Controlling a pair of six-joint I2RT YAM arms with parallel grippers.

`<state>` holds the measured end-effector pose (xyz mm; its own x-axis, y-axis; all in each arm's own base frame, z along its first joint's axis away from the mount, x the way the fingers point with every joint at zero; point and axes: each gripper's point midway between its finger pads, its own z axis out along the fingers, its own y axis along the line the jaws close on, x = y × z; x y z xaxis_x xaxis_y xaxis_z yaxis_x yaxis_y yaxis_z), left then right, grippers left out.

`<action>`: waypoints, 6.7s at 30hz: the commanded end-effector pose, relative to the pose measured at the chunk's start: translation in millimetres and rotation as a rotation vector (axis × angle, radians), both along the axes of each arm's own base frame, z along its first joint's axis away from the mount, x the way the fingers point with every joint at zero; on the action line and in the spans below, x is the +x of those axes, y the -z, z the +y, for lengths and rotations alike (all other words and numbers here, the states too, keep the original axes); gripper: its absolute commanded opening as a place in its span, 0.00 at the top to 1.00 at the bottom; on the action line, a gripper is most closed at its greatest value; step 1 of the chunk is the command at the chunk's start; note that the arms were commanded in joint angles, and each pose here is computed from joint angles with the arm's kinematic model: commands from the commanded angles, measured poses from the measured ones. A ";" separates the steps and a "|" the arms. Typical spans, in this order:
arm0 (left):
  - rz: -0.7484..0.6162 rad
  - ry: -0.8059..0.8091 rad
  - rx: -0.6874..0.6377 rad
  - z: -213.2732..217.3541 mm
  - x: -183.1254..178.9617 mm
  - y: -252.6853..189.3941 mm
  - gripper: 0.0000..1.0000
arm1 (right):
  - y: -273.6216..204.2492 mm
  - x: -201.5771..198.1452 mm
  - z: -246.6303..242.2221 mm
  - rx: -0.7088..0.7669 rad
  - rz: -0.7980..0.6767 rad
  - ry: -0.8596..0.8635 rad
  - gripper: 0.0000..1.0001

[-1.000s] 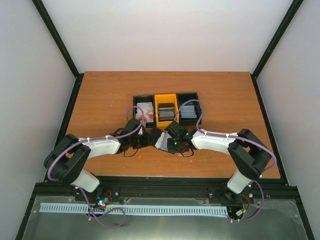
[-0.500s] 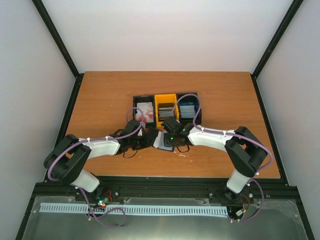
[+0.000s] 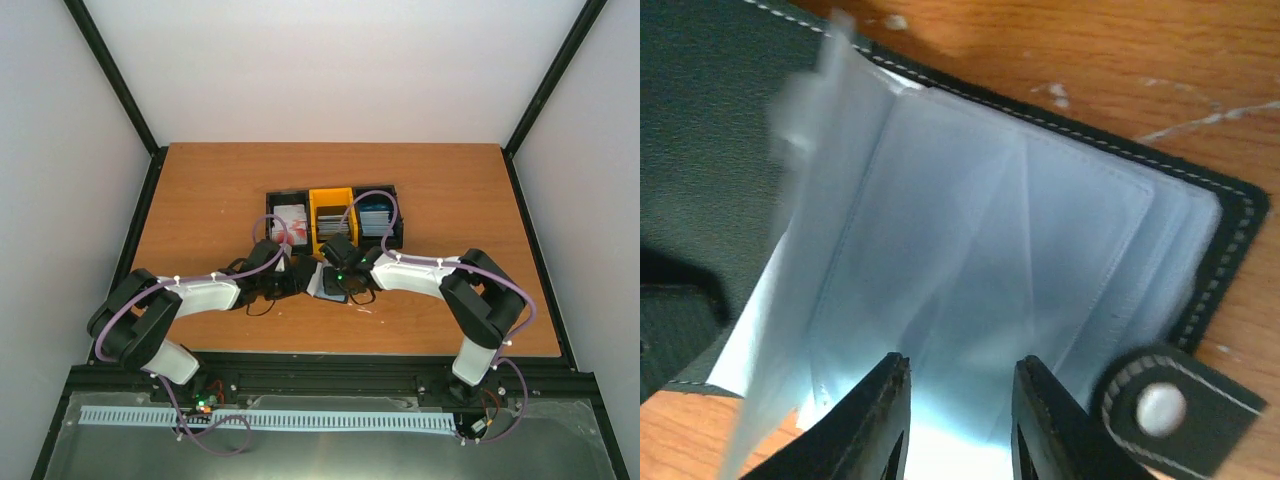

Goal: Put the credit cards into the card holder
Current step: Open the card holder at the center of the board.

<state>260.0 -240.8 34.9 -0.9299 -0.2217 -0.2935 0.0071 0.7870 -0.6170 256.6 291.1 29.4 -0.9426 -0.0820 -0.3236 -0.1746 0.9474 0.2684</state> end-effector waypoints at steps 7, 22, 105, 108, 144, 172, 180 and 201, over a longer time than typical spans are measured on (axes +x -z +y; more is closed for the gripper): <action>-0.022 -0.012 -0.025 -0.2 2.8 -9.4 0.81 | -3.2 0.1 32.1 0.192 0.031 -0.041 0.72; -0.192 -0.283 0.014 52.7 13.1 -70.8 0.46 | -19.9 16.2 54.9 0.324 -0.024 -0.127 0.72; 0.097 0.002 -0.083 -4.9 2.0 13.1 0.87 | -3.8 13.2 18.4 0.406 0.045 0.030 0.49; 0.096 -0.019 -0.073 -1.3 2.2 14.8 0.88 | -17.2 16.6 27.7 0.467 0.016 0.004 0.49; -0.064 -0.038 -0.112 1.6 16.0 -28.5 0.83 | -11.5 11.4 -37.5 0.240 0.014 0.176 0.42; 0.004 -0.061 -0.066 6.2 12.6 -5.1 0.86 | -37.2 24.8 23.9 0.561 0.018 0.032 0.43; -0.016 -0.121 -0.030 19.1 14.7 -7.2 0.86 | -40.2 24.3 38.0 0.623 0.029 -0.023 0.38; -0.210 -0.162 -0.076 33.2 19.0 -59.9 0.85 | -56.8 30.0 40.6 0.704 -0.049 -0.038 0.39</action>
